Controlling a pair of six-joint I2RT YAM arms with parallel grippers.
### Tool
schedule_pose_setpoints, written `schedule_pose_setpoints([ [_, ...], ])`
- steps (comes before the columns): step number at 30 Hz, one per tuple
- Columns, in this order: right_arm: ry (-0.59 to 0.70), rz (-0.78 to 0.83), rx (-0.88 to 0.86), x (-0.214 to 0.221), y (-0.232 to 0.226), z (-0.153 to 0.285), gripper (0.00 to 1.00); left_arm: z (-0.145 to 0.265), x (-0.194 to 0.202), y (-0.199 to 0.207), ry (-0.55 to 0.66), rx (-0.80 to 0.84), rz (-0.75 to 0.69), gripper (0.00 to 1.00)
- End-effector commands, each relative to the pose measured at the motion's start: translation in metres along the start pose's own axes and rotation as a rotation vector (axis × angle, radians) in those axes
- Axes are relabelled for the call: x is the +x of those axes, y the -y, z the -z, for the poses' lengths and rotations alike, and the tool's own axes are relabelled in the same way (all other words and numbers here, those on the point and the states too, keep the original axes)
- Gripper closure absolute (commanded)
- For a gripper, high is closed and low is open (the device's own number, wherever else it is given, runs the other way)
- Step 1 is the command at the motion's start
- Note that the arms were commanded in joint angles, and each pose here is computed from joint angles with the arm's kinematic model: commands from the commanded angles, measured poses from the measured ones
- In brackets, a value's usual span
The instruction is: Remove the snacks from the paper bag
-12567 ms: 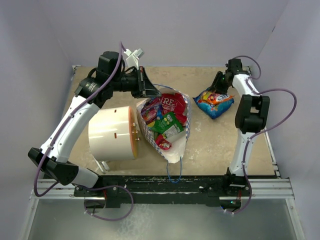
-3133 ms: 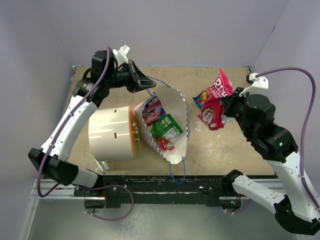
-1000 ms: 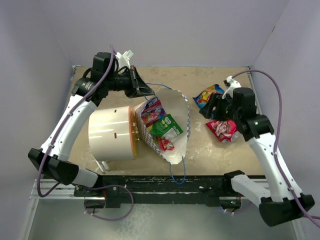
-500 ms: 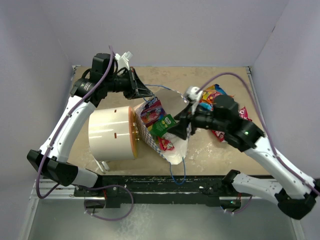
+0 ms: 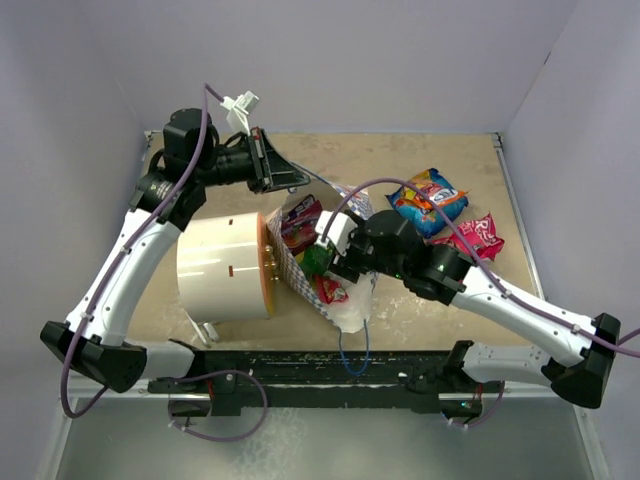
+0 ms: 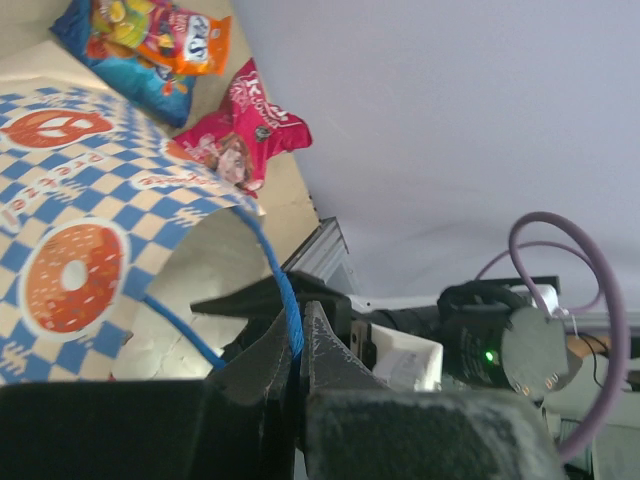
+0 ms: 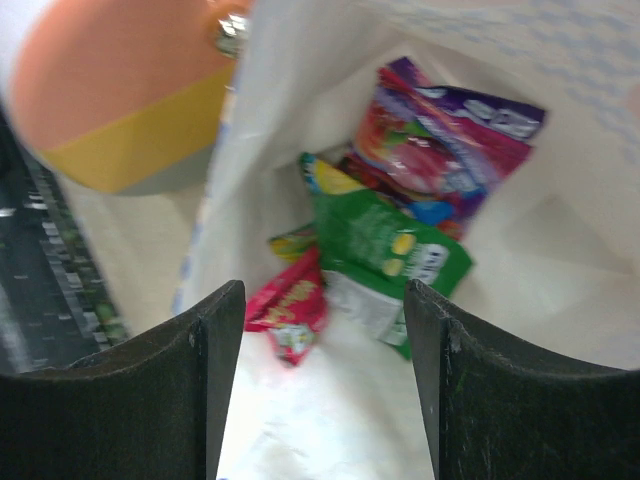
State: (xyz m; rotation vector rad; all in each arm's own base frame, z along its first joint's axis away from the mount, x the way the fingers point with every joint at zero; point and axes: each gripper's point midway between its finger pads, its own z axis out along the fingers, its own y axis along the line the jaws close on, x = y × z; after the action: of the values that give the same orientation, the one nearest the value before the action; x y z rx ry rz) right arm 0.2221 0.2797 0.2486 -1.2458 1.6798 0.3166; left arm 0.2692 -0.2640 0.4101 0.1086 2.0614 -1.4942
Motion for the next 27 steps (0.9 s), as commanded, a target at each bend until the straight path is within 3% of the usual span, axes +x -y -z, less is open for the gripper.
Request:
schedule_pose_setpoints([
  [1, -0.065, 0.338, -0.005, 0.021, 0.01, 0.008, 0.29, 0.011, -0.007, 0.035, 0.042, 0.134, -0.077, 1.0],
  [9, 0.009, 0.475, -0.115, 0.01, -0.006, 0.0, 0.25, 0.009, 0.001, 0.041, 0.03, 0.167, -0.087, 1.0],
  [14, -0.027, 0.538, -0.151, 0.019, -0.01, -0.022, 0.25, 0.012, 0.005, 0.044, 0.035, 0.157, -0.064, 1.0],
  [20, -0.006, 0.536, -0.201, 0.027, -0.02, -0.044, 0.25, 0.01, 0.004, 0.046, 0.044, 0.187, -0.012, 1.0],
  [23, -0.001, 0.57, -0.221, 0.05, -0.015, -0.052, 0.24, 0.01, 0.004, 0.053, 0.039, 0.22, -0.061, 1.0],
  [27, 0.023, 0.549, -0.236, 0.047, -0.007, -0.051, 0.21, 0.005, 0.005, 0.052, -0.002, 0.207, -0.061, 1.0],
])
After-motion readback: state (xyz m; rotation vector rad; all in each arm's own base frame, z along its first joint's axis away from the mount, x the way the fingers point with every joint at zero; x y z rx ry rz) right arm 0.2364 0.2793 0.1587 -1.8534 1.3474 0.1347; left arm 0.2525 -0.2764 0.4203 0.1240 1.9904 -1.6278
